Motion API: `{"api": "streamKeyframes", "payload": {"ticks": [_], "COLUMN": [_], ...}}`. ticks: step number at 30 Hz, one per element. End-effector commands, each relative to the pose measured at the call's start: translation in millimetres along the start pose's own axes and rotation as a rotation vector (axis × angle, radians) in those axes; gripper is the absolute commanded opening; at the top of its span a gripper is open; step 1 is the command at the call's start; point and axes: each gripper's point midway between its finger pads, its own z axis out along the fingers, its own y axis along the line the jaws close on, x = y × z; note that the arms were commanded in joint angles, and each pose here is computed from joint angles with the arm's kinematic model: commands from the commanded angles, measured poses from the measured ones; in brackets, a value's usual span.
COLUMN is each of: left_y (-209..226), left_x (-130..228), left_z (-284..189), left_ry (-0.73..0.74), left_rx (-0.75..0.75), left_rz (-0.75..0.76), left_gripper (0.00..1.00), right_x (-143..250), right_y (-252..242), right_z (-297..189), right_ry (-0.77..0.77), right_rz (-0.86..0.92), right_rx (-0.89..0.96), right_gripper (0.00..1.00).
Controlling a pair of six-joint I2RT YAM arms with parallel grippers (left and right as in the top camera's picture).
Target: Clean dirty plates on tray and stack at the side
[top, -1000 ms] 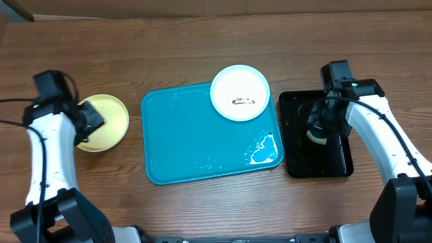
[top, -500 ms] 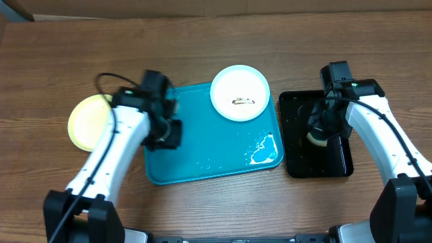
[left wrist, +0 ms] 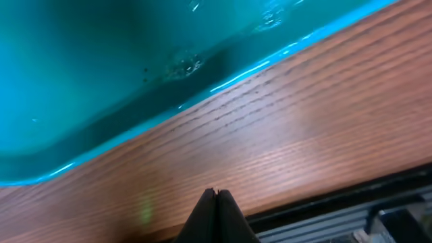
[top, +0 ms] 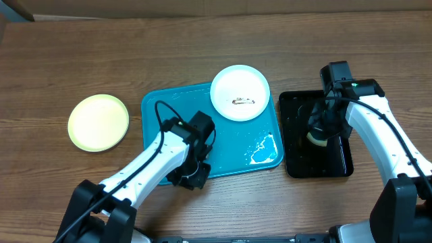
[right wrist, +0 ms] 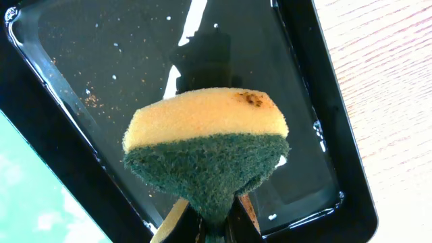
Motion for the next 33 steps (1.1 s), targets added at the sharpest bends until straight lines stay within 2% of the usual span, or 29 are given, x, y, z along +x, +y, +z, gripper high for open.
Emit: {"api": "streamKeyframes", "payload": {"ticks": [1,7,25,33], "left_y": [3,4,14,26], "left_x": [8,9,-2,-5], "left_z": [15,24,26,25], "left_ry": [0.027,0.021,-0.021,-0.031], "left_rx": [-0.003,-0.003,0.011,0.008], "left_rz": [-0.067,-0.139,-0.487,-0.566], "left_gripper": [0.04,0.04,0.04,0.04], "right_x": [-1,0,0,0], "right_y": [-1,-1,-1,-1], "right_z": [-4,-4,-4,-4], "right_ry": [-0.016,-0.013,-0.013,-0.013], "right_rz": [-0.004,-0.005,-0.005,-0.004], "right_rx": [-0.006,-0.005,-0.005,-0.005], "right_gripper": [0.04,0.04,0.04,0.04]}}
